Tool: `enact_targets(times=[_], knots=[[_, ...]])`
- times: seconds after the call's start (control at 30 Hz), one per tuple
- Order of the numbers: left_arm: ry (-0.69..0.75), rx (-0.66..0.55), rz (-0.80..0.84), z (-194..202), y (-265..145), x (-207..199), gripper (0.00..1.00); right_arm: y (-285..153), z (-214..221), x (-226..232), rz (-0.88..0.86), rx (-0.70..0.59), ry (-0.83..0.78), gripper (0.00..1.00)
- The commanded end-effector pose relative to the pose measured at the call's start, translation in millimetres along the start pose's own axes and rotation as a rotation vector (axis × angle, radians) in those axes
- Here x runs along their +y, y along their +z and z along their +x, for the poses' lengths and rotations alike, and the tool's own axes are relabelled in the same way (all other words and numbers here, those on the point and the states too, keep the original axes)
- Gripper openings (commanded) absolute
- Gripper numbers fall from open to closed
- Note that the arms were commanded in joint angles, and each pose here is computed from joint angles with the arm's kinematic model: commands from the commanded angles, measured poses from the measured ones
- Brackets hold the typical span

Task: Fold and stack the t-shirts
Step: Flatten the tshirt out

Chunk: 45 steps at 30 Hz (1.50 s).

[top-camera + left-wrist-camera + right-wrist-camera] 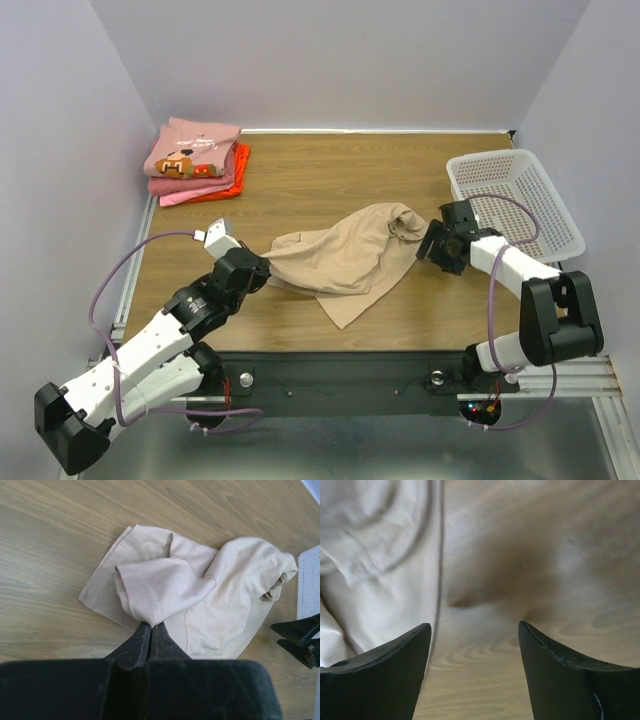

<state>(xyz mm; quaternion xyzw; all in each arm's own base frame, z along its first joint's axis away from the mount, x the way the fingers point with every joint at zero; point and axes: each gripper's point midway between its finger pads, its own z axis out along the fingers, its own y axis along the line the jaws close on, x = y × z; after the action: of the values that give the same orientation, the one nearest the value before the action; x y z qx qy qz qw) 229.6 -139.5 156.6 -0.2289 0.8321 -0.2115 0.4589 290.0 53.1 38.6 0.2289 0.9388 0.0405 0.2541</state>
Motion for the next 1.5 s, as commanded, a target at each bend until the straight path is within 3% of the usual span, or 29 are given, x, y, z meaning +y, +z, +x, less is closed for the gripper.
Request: enact_targets(times=[0.0, 0.4, 0.8, 0.9, 0.93, 1.0, 1.1, 1.2, 1.47], knots=[[-0.035, -0.070, 0.049, -26, -5, -22, 0.00, 1, -43, 41, -0.111, -0.097, 0.014, 0.75], [-0.028, -0.089, 0.078, -39, -6, -38, 0.00, 0, -53, 94, -0.308, -0.089, -0.074, 0.74], [-0.039, -0.091, 0.067, -38, -7, -30, 0.00, 42, -64, 100, -0.229, -0.076, -0.063, 0.65], [-0.039, -0.091, 0.059, -37, -7, -28, 0.00, 50, -66, 102, -0.224, -0.070, -0.051, 0.49], [-0.040, -0.091, 0.060, -38, -7, -28, 0.00, 50, -67, 104, -0.226, -0.073, -0.045, 0.32], [-0.044, -0.094, 0.059, -39, -8, -28, 0.00, 44, -71, 106, -0.237, -0.093, -0.039, 0.17], [-0.044, -0.101, 0.056, -41, -10, -27, 0.00, 32, -79, 107, -0.248, -0.124, -0.052, 0.13], [-0.044, -0.122, 0.062, -48, -13, -29, 0.00, 15, -89, 110, -0.273, -0.167, -0.059, 0.00], [-0.050, -0.194, 0.077, -76, -25, -41, 0.00, -22, -105, 114, -0.325, -0.253, -0.065, 0.00]])
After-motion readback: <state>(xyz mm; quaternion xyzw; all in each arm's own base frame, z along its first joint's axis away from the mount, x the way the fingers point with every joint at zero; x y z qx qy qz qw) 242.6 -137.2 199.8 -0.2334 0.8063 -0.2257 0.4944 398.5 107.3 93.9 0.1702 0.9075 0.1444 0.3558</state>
